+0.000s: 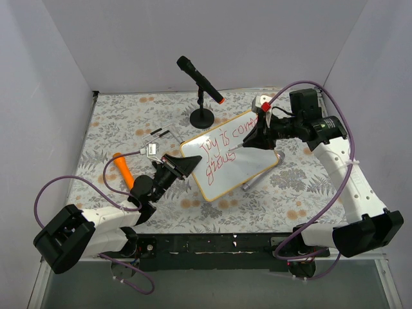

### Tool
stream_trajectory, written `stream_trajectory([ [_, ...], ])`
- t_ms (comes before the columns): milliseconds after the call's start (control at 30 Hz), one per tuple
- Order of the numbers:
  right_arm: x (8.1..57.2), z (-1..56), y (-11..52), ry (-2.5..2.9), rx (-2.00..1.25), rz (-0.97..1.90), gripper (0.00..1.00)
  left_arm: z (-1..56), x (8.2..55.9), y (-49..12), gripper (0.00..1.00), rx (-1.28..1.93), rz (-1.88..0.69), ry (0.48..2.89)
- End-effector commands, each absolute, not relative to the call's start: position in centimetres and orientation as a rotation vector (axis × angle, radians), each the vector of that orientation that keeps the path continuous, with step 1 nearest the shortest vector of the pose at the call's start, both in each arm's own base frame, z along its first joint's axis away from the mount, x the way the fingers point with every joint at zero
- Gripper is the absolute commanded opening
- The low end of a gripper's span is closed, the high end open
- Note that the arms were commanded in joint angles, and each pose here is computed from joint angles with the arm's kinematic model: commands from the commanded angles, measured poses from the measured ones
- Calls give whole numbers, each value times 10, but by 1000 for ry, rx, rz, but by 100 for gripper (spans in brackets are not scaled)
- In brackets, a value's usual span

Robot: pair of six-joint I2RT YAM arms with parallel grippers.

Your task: Write a sentence on the whiteboard

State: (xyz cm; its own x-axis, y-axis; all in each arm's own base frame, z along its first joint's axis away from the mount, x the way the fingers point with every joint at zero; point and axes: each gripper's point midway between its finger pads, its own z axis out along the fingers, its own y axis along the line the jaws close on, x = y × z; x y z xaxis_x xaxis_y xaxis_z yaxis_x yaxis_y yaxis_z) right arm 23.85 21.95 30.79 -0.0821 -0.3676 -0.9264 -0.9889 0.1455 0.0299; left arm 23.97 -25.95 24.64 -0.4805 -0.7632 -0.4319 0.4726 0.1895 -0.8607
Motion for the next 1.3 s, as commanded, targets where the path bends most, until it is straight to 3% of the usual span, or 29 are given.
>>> stream_trajectory([
  [0,250,311,220,1599,-1319,899,1,308,233,-251,0,-289,-1622,1216],
  [1267,250,284,222,1668,-1298,944,1,309,231,-252,0,-281,-1634,1209],
])
